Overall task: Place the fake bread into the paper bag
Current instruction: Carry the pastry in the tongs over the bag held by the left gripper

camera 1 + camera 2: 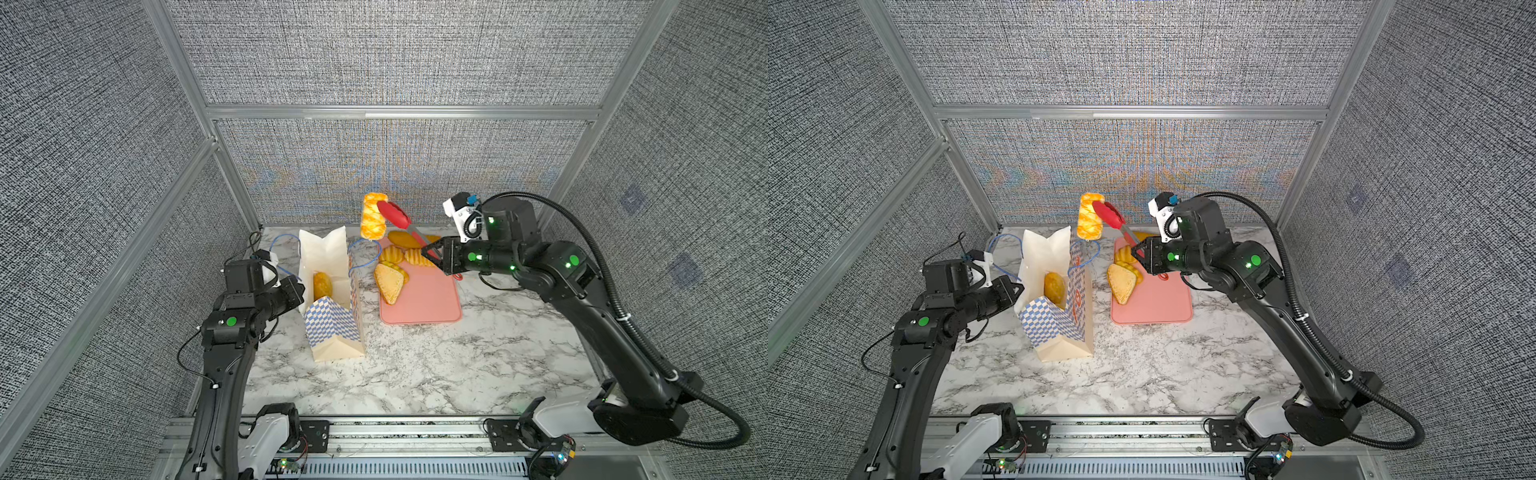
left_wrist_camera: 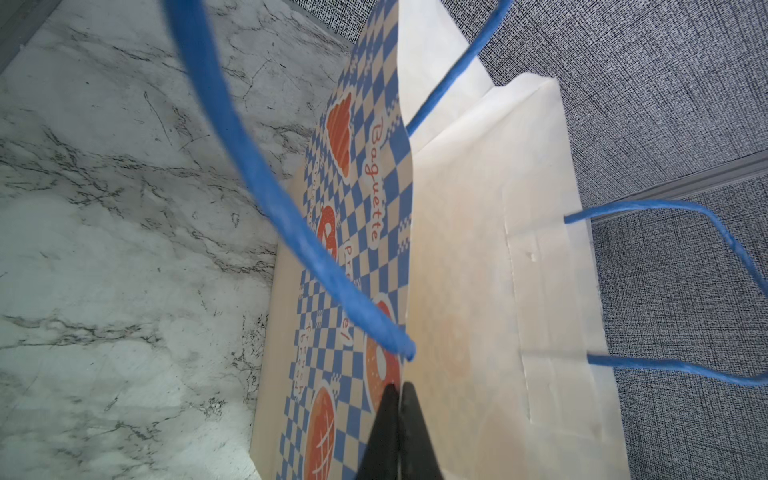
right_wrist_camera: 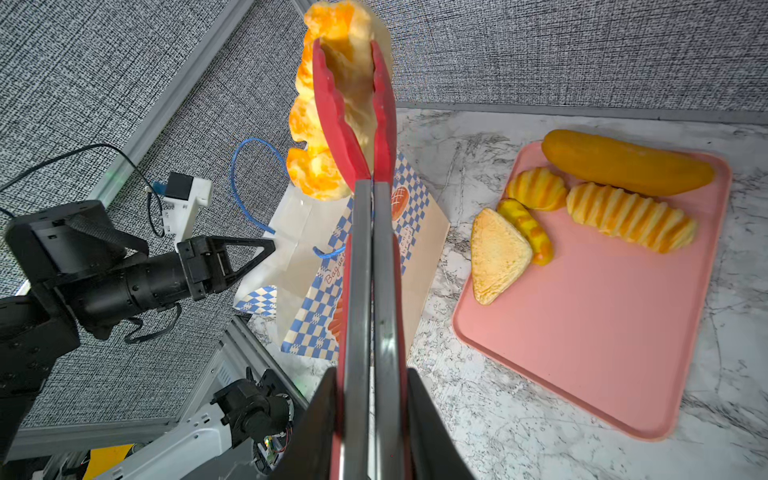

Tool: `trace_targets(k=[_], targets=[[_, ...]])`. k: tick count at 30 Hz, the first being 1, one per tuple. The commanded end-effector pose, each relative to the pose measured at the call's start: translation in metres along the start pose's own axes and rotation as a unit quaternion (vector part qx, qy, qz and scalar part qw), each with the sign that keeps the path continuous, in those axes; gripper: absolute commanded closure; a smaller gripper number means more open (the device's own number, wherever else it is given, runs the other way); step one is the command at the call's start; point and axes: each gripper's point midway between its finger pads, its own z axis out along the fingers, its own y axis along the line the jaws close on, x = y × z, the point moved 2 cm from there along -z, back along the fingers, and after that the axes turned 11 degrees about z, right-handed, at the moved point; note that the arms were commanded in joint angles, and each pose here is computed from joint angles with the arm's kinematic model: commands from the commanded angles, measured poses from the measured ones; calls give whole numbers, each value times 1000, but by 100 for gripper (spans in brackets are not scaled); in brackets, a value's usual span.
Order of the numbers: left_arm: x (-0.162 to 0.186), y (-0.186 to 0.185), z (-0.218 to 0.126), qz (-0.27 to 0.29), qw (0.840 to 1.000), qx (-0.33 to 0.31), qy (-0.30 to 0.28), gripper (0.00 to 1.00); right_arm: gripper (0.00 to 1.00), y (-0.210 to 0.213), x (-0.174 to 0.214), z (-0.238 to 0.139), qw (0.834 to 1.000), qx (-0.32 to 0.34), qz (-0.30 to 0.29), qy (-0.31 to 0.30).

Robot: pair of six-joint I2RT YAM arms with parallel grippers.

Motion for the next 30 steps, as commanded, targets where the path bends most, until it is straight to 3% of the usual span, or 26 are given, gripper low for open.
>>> trace_targets(k=[1, 19, 30], targets=[[-2, -2, -1, 2, 1000, 5, -6, 100, 76, 17, -5, 5, 999, -26, -16, -11], [-2, -2, -2, 2, 1000, 5, -6, 100, 76, 47, 23, 51, 997, -35, -56, 48], [-1, -2, -2, 3, 1000, 5, -7, 100, 75, 41, 41, 78, 994, 4, -81, 80]])
